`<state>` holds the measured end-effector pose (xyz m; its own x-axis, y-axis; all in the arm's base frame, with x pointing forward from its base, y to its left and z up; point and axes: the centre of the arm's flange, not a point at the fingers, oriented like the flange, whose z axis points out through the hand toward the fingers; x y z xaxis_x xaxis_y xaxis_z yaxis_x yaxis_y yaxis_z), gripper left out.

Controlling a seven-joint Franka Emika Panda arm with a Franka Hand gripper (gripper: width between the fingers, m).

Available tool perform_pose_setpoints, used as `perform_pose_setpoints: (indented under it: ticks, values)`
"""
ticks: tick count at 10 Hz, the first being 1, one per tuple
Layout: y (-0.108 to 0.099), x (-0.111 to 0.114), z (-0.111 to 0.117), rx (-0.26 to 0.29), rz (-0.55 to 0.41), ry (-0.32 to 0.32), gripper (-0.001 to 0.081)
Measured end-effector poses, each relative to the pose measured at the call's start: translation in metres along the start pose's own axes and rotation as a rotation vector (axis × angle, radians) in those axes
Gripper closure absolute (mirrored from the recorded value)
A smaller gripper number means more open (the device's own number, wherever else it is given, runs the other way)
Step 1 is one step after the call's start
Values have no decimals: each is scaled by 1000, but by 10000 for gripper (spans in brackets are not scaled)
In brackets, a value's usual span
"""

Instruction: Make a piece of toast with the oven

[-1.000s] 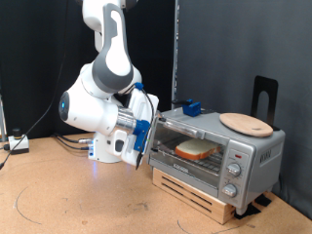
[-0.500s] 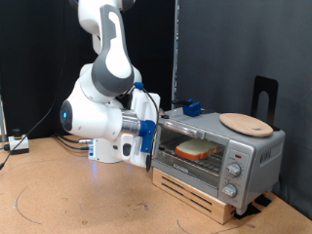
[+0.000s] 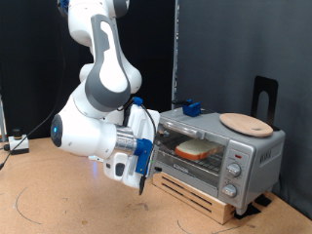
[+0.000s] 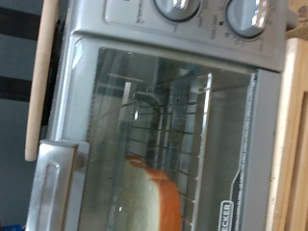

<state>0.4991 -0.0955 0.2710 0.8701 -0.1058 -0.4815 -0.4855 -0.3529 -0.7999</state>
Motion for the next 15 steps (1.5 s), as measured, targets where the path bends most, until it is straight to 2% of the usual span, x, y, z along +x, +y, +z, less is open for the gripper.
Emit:
perform_pose_setpoints:
  ticks: [2,5,7,8,9,10,12,15]
  values:
    - [-4,8,-1,15,-17,-23,-1]
    - [-9,42,-7,66,37,-70,-1]
    - [-10,67,-10,53,50,-88,-1]
    - [-9,81,-10,35,59,-55,-1]
    - [-10,90,-7,20,60,-36,-1]
    - [-10,89,-7,23,61,-42,-1]
    - [-5,90,1,42,62,-125,-1]
    - [0,120,17,35,32,-159,-1]
